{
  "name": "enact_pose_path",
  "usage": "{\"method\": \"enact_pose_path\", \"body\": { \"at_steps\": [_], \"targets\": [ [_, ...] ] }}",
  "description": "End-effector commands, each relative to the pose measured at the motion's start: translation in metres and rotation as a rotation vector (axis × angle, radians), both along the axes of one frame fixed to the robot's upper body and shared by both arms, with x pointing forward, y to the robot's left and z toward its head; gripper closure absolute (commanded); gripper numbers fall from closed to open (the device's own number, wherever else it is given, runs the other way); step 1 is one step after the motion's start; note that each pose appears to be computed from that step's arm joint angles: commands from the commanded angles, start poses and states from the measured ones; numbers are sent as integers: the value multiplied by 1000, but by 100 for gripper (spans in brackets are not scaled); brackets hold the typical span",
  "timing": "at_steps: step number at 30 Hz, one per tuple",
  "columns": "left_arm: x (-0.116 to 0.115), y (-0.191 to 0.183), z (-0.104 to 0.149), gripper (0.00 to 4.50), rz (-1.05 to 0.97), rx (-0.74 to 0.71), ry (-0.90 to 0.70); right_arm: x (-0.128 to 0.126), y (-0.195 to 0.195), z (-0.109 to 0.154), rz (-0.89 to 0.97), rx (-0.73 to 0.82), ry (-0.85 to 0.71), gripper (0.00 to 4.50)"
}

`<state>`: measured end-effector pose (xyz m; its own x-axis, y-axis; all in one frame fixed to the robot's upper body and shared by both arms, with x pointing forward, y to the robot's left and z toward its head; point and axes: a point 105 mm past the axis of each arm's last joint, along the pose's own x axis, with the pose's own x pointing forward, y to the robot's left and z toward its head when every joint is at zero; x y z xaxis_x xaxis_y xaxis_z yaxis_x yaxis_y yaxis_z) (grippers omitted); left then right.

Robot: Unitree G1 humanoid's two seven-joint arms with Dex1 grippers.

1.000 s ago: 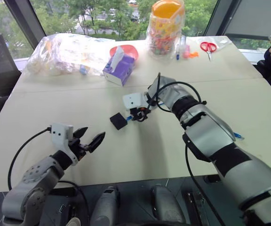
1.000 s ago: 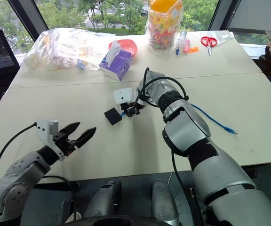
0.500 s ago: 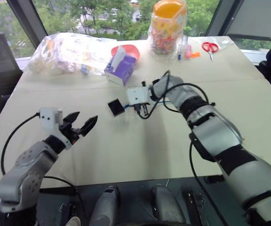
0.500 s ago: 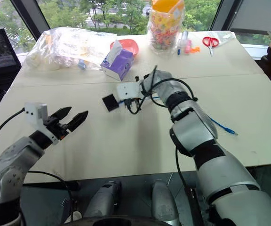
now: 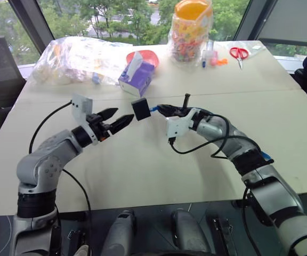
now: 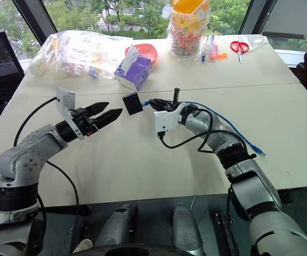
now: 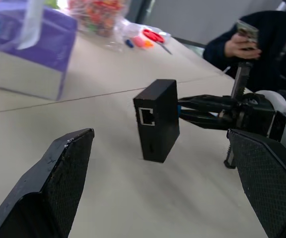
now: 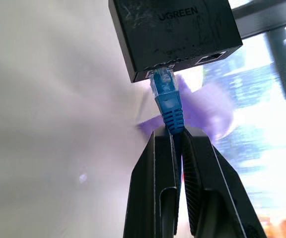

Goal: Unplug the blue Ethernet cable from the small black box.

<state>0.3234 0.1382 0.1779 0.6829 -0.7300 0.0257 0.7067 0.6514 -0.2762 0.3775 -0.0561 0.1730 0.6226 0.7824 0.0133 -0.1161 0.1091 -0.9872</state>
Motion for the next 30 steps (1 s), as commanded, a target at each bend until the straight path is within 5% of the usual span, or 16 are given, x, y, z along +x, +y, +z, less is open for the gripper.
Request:
{"method": "enact_pose_path", "body": {
  "at_steps": [1,13,16,23,30],
  "targets": [
    [-2,-6,6,0,-61,10,-15,-12,8,27,16,71,-109,443],
    [3,-16,13,0,-90,-7,-57,-27,16,16,60,1,-80,443],
    [3,-17,14,85,-95,-19,-65,-29,17,16,68,0,-74,450],
    [0,-17,14,388,-105,-20,-66,-25,14,16,50,-1,-61,450],
    [1,-17,12,401,-106,7,-61,-19,13,24,50,20,-28,450]
  ]
}}
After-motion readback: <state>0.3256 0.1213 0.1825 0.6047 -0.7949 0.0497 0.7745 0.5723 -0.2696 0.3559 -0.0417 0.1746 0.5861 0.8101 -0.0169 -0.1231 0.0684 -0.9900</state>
